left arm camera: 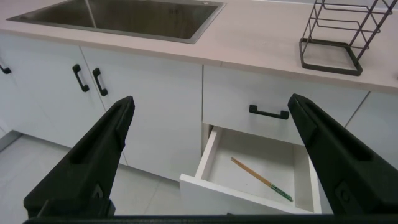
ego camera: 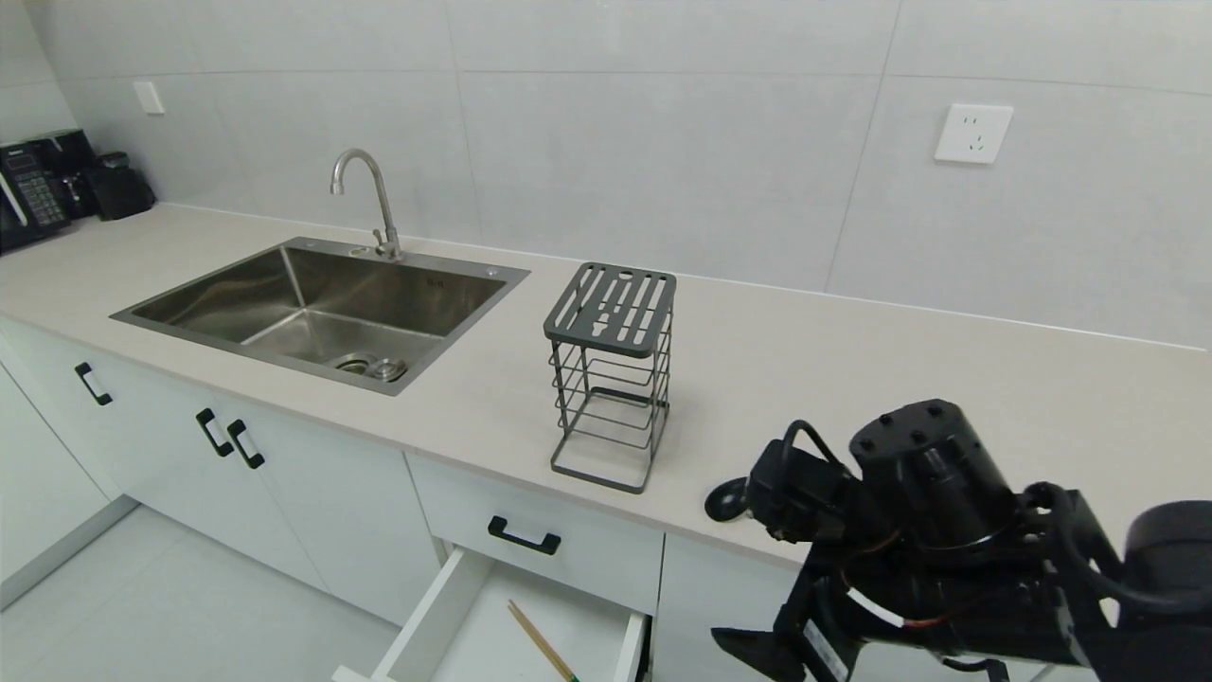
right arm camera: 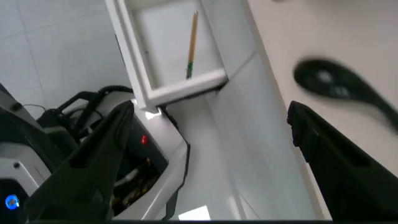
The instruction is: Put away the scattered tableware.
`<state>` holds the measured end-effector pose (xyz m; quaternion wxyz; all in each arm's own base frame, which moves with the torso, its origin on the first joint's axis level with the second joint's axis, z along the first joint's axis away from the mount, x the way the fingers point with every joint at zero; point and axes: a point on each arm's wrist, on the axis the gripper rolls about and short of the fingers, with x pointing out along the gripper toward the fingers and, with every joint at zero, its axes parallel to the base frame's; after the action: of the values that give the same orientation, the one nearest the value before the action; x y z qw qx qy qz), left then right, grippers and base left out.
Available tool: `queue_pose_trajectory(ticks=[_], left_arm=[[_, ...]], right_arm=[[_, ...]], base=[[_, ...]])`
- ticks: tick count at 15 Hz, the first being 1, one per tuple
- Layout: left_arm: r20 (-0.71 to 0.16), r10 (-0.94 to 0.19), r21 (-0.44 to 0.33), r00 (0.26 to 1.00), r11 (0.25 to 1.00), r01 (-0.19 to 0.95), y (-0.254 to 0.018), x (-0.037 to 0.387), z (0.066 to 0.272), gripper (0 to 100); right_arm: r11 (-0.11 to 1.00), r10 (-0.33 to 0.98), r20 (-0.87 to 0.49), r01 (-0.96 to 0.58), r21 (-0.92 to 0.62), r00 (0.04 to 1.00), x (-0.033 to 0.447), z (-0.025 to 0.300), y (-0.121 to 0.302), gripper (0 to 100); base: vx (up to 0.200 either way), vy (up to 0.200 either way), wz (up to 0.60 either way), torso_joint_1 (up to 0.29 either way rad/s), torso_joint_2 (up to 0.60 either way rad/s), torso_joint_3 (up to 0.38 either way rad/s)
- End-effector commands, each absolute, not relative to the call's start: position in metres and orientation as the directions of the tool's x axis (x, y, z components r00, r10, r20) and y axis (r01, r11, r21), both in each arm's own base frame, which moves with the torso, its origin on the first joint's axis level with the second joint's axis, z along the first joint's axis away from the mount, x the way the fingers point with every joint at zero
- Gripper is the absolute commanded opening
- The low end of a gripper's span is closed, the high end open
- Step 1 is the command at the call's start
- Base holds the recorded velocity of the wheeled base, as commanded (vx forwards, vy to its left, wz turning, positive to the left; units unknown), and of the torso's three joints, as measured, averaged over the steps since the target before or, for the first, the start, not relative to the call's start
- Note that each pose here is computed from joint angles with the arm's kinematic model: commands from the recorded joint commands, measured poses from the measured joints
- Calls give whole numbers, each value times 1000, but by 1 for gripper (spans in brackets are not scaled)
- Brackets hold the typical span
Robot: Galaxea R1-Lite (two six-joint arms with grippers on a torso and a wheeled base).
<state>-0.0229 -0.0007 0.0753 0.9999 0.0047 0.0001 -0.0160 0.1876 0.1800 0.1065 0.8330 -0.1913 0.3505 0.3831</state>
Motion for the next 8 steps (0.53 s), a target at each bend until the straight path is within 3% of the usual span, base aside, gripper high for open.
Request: queue_pose_trajectory(ticks=[1, 2, 6, 8], left_arm=[[-2, -32, 9, 999, 999, 32, -1, -23, 75, 100], [-2, -32, 9, 999, 999, 32, -1, -23, 75, 100], [-2, -32, 9, 999, 999, 32, -1, -23, 75, 100], [-2, -32, 9, 999, 999, 32, -1, -23, 75, 100]], right_arm=[[704, 482, -691, -708, -60, 539, 196, 116, 153, 100], [713, 478, -685, -699, -64, 550, 201, 116, 150, 100], [575, 499, -720, -806, -141, 482, 241, 92, 116, 100], [576, 499, -721, -806, -139, 481, 250, 89, 116, 100]], base=[[0, 0, 0, 0, 0, 0], [0, 0, 0, 0, 0, 0], [0, 0, 0, 0, 0, 0], [0, 0, 0, 0, 0, 0]])
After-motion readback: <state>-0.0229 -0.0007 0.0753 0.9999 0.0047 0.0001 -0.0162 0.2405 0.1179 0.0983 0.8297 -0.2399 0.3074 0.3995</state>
